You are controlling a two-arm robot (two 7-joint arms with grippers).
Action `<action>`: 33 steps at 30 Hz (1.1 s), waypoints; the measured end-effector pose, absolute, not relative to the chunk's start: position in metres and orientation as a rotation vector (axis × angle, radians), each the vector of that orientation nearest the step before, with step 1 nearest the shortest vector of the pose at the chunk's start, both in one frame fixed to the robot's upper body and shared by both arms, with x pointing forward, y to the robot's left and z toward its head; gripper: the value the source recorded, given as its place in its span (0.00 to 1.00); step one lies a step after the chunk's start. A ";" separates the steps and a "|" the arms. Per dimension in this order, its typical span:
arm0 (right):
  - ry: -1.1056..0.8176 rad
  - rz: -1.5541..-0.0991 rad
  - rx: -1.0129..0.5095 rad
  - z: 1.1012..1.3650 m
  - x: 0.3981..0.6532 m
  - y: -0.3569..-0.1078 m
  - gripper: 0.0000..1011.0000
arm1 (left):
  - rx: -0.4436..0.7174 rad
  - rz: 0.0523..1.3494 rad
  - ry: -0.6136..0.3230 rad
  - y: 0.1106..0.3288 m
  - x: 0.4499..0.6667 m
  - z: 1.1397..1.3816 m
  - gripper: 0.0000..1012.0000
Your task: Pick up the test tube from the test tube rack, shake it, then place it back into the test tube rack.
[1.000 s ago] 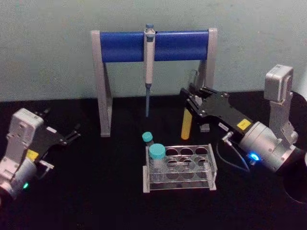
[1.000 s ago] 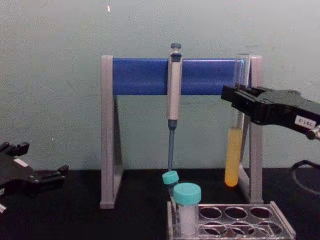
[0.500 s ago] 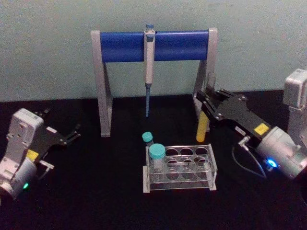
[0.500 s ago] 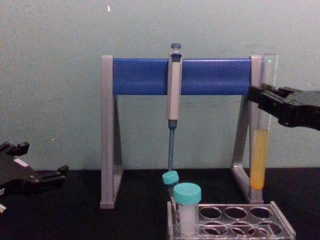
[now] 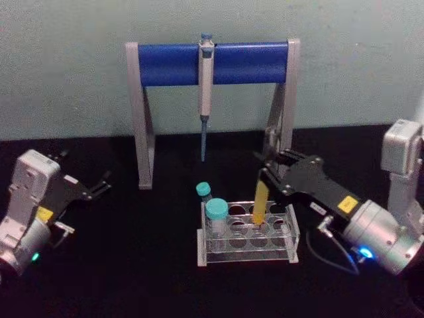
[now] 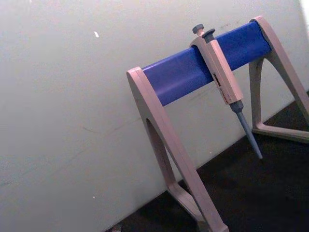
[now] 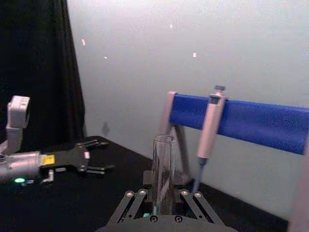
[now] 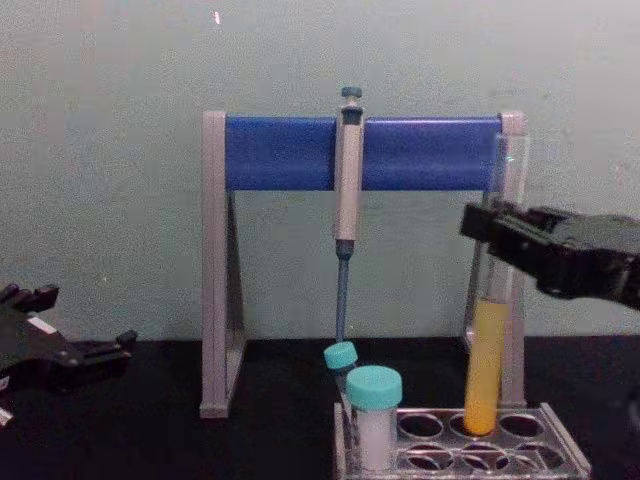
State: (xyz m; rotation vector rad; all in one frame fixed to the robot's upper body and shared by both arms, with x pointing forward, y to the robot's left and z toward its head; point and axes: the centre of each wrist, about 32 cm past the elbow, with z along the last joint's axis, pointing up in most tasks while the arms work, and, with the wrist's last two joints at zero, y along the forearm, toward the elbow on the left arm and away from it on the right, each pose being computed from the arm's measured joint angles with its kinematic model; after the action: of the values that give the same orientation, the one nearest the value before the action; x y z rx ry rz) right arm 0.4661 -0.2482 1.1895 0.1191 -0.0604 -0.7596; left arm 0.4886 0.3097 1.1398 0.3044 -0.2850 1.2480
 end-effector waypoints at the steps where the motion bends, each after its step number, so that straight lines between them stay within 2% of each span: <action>1: -0.054 -0.749 0.122 1.188 0.468 -0.245 0.23 | 0.304 1.248 -0.285 0.310 0.489 1.140 0.99; 8: -0.052 -0.732 0.145 1.186 0.485 -0.232 0.23 | 0.304 1.248 -0.285 0.310 0.489 1.140 0.99; 18: -0.071 -0.776 0.151 1.188 0.509 -0.232 0.23 | 0.305 1.248 -0.285 0.310 0.489 1.140 0.99; 33: -0.078 -0.819 0.142 1.188 0.512 -0.241 0.23 | 0.304 1.248 -0.285 0.310 0.489 1.140 0.99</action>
State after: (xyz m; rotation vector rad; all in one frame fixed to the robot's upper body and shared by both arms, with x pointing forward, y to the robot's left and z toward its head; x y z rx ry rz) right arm 0.5118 -0.2414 1.1879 0.1417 -0.0776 -0.8193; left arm 0.4886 0.3097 1.1398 0.3045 -0.2850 1.2480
